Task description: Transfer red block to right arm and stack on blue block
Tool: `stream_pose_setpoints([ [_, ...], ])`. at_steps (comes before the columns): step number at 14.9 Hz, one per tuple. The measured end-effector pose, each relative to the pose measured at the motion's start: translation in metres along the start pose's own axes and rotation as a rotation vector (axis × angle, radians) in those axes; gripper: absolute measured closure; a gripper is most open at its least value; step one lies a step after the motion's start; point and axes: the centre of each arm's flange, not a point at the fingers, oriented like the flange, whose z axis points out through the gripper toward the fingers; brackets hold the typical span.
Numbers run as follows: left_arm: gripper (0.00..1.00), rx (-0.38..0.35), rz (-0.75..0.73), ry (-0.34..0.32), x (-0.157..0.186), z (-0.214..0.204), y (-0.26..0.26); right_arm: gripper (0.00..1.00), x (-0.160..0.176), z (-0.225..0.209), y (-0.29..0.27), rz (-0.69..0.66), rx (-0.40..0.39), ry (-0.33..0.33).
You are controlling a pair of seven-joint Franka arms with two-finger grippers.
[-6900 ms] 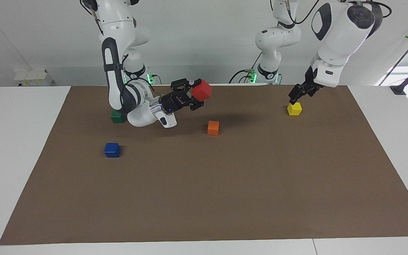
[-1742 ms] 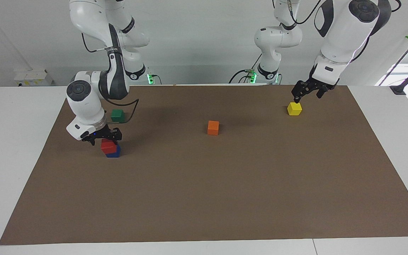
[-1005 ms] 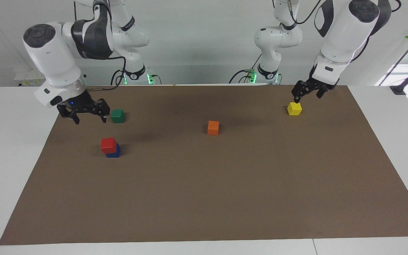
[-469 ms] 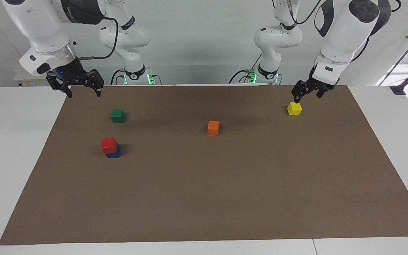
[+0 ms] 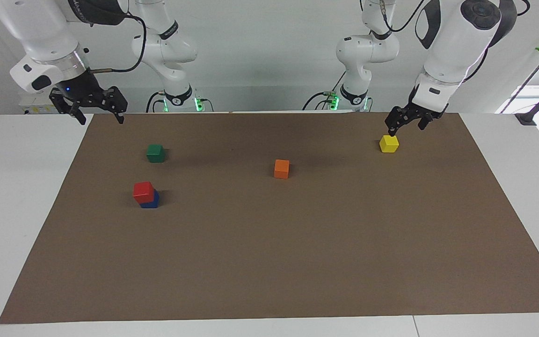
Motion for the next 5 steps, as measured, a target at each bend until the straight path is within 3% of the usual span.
stream_pose_setpoints([
  [5, 0.0, 0.0, 0.0, 0.0, 0.0, 0.0, 0.0, 0.0, 0.0, 0.0, 0.0002, 0.006, 0.009, 0.001],
])
